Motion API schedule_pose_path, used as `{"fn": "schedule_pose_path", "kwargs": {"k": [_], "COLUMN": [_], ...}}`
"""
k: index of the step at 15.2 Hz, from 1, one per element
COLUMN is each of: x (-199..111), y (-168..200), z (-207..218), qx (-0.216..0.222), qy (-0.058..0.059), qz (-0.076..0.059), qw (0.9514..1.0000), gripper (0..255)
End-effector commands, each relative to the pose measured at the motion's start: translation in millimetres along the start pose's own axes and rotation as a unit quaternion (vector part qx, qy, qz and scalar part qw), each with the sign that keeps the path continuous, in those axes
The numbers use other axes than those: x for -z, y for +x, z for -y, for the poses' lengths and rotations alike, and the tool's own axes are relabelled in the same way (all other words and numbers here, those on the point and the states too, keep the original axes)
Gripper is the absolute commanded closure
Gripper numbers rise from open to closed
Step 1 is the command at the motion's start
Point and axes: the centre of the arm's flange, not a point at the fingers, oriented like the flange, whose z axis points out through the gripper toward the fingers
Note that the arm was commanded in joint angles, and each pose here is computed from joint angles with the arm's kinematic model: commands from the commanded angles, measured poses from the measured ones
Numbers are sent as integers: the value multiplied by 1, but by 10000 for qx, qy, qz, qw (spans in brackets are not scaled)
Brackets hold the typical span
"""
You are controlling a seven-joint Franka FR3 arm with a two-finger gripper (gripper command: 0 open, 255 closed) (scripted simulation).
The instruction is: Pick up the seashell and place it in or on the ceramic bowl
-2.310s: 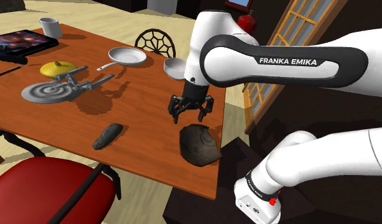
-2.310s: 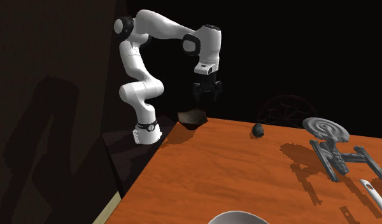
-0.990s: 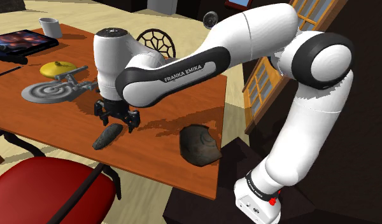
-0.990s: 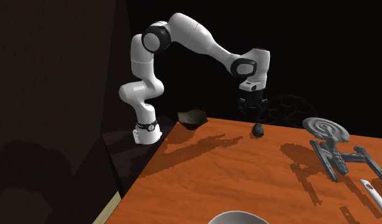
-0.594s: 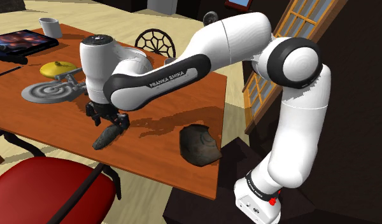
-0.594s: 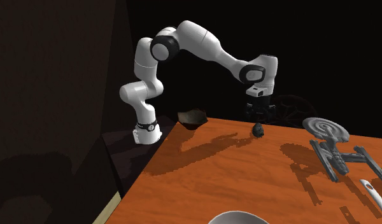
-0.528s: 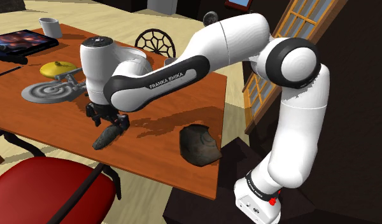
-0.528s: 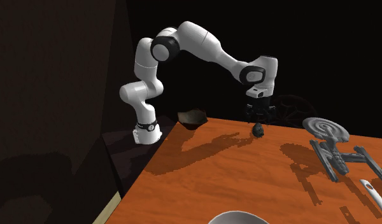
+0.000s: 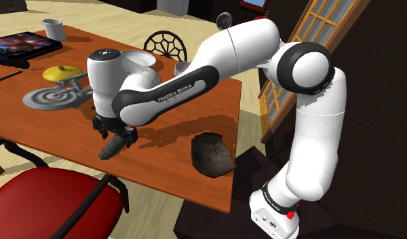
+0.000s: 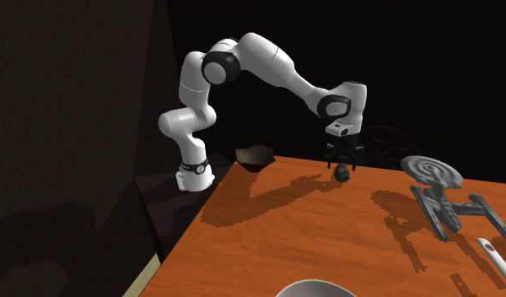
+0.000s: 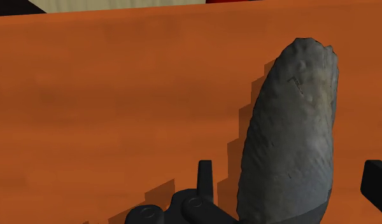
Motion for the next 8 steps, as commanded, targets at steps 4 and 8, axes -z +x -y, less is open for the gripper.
{"fn": "schedule_pose_path", "kwargs": {"k": [4, 8], "x": [0, 0], "y": [0, 0], "z": [0, 0], "qx": [0, 0], "qy": [0, 0], "qz": [0, 0], "qw": [10000, 10000], "gripper": [255, 255]}}
